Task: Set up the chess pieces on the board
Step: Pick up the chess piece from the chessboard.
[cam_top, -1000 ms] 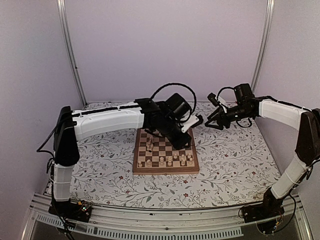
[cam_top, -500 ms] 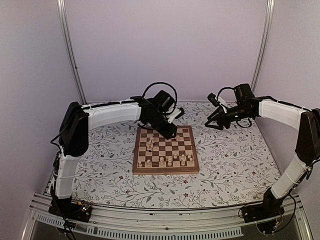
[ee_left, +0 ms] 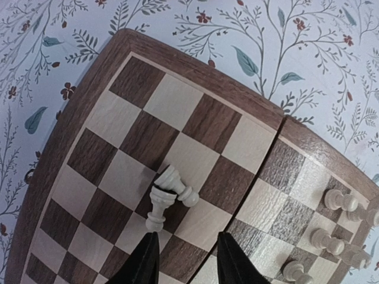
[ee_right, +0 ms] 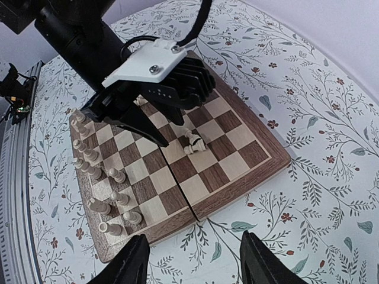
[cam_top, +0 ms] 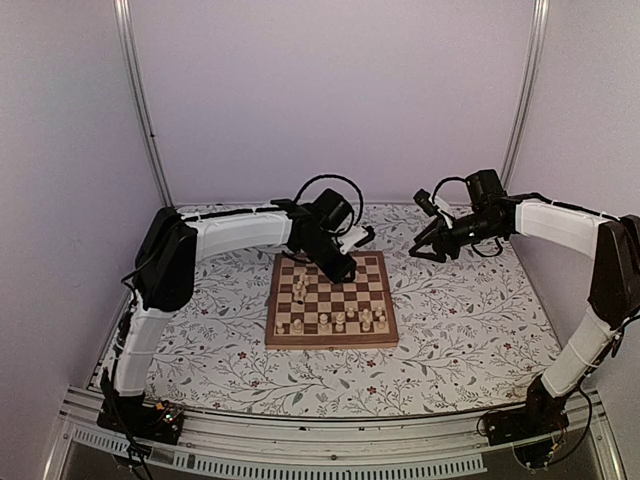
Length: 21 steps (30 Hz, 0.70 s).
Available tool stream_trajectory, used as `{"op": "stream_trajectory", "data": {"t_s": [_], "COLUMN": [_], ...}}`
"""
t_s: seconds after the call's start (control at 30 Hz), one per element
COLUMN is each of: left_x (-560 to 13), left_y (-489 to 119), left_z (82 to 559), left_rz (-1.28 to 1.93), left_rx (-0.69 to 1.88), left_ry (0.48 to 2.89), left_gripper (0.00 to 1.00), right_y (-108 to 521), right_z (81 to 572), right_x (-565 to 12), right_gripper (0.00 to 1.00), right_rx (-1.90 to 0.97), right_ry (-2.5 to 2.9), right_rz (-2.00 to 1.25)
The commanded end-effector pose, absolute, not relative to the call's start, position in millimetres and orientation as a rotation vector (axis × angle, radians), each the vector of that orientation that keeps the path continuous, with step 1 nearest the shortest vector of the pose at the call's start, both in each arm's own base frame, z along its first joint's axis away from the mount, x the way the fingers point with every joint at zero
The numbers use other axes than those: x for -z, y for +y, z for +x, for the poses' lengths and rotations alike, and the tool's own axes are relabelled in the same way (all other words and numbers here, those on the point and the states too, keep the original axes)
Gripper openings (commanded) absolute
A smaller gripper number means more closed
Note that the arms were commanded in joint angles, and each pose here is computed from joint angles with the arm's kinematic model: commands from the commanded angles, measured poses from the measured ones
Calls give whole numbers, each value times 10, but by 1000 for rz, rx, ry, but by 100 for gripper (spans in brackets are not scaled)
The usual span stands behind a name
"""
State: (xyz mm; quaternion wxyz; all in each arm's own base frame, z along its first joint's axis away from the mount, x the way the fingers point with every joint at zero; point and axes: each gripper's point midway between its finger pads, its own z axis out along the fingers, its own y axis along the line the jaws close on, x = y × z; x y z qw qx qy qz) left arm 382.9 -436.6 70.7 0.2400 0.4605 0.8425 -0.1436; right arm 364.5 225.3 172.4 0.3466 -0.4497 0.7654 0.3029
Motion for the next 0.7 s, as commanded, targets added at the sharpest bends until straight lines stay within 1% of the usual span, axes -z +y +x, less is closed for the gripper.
{"op": "stream_trajectory", "data": {"t_s": [0.0,0.23,0.47,0.6,0.67], "left_x": [-623,-537,-356,-270,-238], "left_y": [-4345,-4317,-4321,-4355,-4370], "left_z": [3983,4128,4152,4101,4066], "left_rz": [1262,1249,1274,1302,1316], "left_rx": [397,410,453,493,514], "left_ry": [2287,2268,2279,2275,2273], "left_gripper": [36,37,36,33,29], "right_y": [2240,2256,2265,2266,2265], "right_z": [3602,3595,3586,3588,3585], "right_x": [-1610,-1585,-1556,-1542,-1528], "right_gripper": [55,55,54,55,54], "right_rx": [-822,-840,-856,-860,-861], "right_ry": [2012,2016,2023,2027,2031], "right_rz": [-1173,-1176,-1176,-1176,-1177]}}
